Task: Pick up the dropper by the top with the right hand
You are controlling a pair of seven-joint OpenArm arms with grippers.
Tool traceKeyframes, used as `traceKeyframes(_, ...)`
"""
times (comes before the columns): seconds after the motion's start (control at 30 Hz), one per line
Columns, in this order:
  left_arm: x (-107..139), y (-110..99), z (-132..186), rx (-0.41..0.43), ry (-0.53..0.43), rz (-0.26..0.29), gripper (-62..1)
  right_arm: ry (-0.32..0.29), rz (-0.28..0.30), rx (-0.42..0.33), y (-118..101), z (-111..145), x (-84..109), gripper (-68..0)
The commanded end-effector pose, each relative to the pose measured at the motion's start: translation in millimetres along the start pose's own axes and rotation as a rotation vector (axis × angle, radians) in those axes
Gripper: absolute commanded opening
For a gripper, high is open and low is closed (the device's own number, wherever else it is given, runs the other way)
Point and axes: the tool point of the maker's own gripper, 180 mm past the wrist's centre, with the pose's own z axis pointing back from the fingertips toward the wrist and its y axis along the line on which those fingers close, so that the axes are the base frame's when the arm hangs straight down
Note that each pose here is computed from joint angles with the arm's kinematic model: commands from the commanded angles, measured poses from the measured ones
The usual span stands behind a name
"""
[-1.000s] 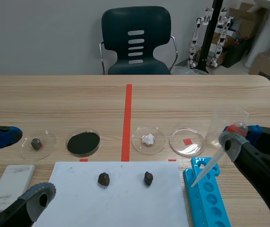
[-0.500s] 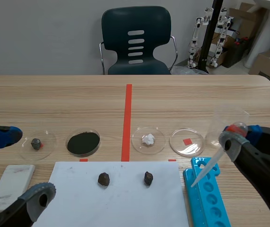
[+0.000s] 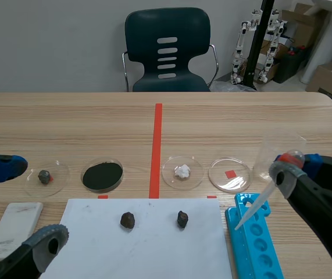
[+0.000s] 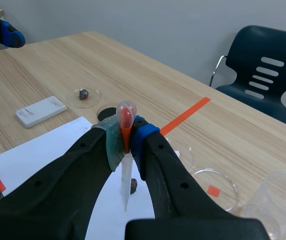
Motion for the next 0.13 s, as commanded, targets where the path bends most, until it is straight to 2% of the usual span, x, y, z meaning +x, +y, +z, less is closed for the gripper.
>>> traceKeyframes(0.0, 7.5, -0.7, -1.5, 0.001, -0.036, 0.010, 1.4, -0.050, 0.006, 0.005, 0.0, -3.9, 13.0, -66.6)
traceKeyframes(0.1, 7.5, -0.7, -1.5, 0.001, -0.036, 0.010, 1.4, -0.053, 0.006, 0.005, 0.0, -3.9, 13.5, -66.6)
